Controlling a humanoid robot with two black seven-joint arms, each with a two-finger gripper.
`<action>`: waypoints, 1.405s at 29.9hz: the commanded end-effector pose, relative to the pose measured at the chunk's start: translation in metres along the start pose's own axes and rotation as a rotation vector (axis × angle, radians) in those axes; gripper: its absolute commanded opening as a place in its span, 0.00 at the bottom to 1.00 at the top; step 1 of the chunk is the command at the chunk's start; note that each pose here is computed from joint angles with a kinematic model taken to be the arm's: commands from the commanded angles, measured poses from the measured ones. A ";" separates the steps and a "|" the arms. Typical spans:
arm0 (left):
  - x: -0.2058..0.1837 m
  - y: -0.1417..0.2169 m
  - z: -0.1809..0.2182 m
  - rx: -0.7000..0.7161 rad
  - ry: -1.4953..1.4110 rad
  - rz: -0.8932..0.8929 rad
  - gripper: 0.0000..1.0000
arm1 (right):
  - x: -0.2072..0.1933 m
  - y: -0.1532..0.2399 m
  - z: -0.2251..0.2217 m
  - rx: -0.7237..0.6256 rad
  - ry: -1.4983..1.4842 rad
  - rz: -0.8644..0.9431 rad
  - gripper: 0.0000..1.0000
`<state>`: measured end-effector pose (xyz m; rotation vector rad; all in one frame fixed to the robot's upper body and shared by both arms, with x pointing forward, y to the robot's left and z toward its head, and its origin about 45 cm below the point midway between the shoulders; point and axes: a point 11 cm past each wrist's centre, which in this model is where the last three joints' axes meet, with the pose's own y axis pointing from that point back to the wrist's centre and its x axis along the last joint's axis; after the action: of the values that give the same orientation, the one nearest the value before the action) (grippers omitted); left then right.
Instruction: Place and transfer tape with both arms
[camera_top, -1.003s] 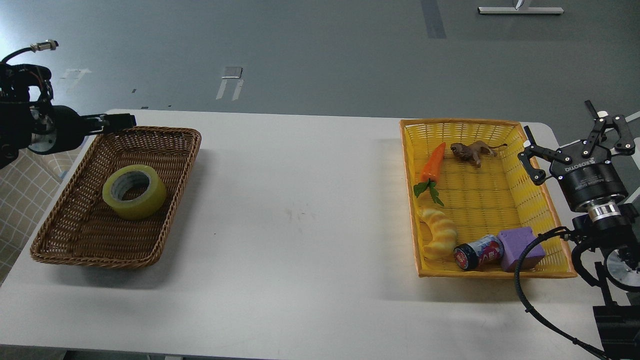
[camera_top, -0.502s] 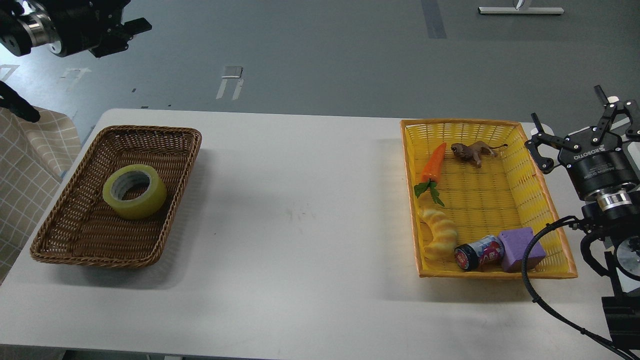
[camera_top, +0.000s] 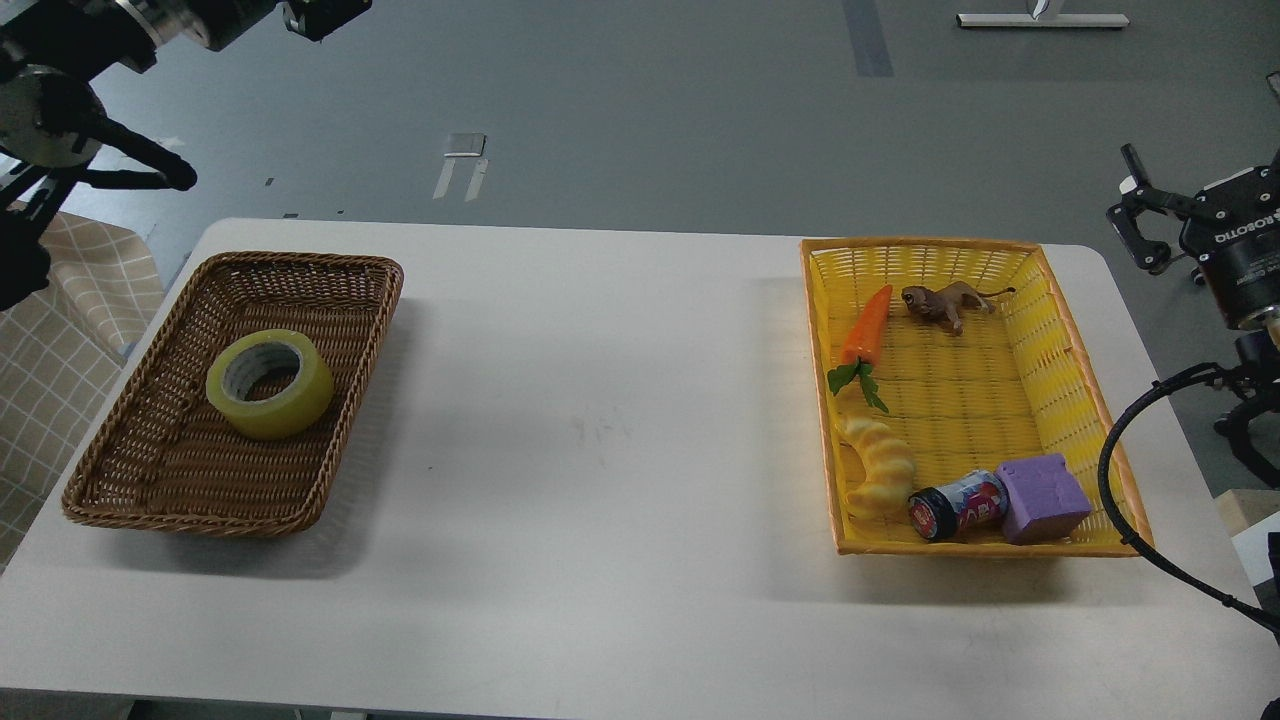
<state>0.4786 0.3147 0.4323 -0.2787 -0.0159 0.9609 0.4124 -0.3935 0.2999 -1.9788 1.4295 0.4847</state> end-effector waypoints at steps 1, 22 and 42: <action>-0.005 -0.004 -0.007 -0.037 0.060 -0.003 0.98 | -0.009 -0.012 -0.012 0.017 0.015 -0.028 1.00; -0.038 -0.014 -0.082 -0.141 0.416 0.017 0.98 | -0.038 -0.091 0.051 -0.122 -0.080 -0.049 1.00; -0.051 0.021 -0.119 -0.101 0.488 0.016 0.98 | -0.085 -0.112 0.113 -0.278 -0.065 -0.144 1.00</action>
<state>0.4565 0.2546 0.3196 -0.6092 0.3895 0.8983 0.4957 -0.2360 0.3000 -2.2456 1.2303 0.7103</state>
